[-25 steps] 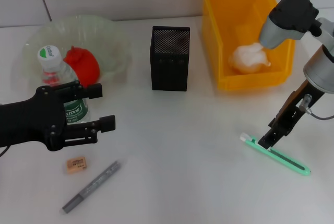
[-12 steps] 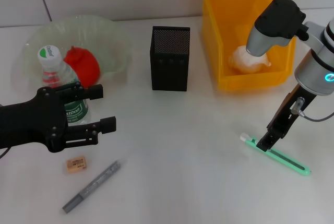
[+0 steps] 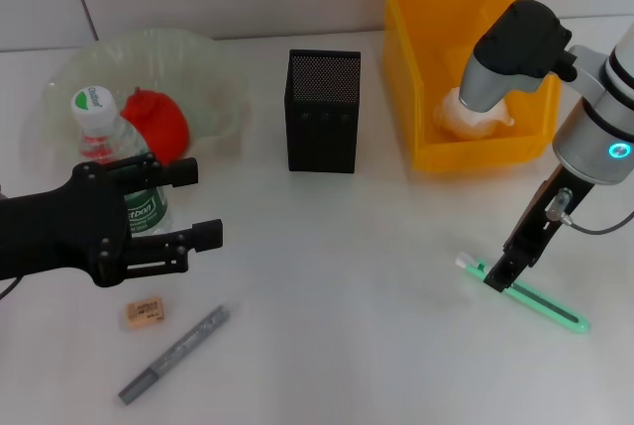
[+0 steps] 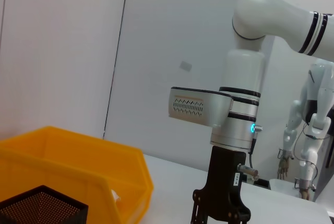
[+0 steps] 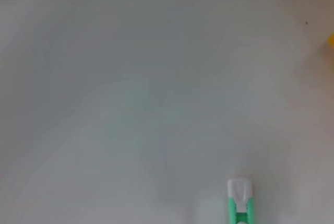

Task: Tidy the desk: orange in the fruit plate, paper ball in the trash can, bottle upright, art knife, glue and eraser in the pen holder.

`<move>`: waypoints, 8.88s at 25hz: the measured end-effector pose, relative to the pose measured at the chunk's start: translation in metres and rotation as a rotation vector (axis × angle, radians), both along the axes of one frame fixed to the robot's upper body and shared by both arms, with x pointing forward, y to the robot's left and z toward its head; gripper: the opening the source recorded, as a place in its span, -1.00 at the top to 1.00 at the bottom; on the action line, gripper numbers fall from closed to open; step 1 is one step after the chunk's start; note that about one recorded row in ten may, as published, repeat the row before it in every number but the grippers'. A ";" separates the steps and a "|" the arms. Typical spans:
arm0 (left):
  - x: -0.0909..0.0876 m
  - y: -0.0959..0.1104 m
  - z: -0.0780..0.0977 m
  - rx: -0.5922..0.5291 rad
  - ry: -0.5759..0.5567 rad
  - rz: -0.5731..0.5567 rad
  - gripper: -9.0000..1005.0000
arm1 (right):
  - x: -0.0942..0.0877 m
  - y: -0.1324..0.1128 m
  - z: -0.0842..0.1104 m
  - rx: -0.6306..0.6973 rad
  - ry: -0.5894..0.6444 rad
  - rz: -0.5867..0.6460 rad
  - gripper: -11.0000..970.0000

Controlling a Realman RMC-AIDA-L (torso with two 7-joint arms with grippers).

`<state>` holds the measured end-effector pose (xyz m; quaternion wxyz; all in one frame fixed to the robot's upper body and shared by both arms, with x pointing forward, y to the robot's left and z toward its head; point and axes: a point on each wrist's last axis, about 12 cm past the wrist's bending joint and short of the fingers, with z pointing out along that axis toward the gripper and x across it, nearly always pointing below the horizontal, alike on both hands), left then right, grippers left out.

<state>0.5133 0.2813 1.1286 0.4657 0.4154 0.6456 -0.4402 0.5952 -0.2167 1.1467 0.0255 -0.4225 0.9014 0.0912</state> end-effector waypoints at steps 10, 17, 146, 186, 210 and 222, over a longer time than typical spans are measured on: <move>0.001 0.000 0.001 0.000 -0.003 -0.002 -0.59 | 0.001 0.002 -0.001 -0.005 -0.008 0.005 -0.24; 0.000 0.000 0.000 0.003 -0.010 0.000 -0.59 | 0.001 0.004 -0.004 -0.012 -0.005 0.014 -0.24; 0.005 -0.003 0.000 0.004 -0.024 -0.002 -0.59 | 0.001 0.022 -0.015 -0.098 0.005 0.049 0.73; 0.004 -0.003 0.000 0.001 -0.022 -0.008 -0.59 | -0.001 0.025 -0.017 -0.123 0.011 0.060 0.74; 0.004 -0.004 0.001 0.002 -0.023 -0.008 -0.59 | 0.001 0.025 -0.006 -0.109 -0.032 0.049 0.81; 0.004 -0.004 0.001 0.002 -0.023 -0.008 -0.59 | 0.003 0.022 0.011 -0.078 -0.112 0.035 0.80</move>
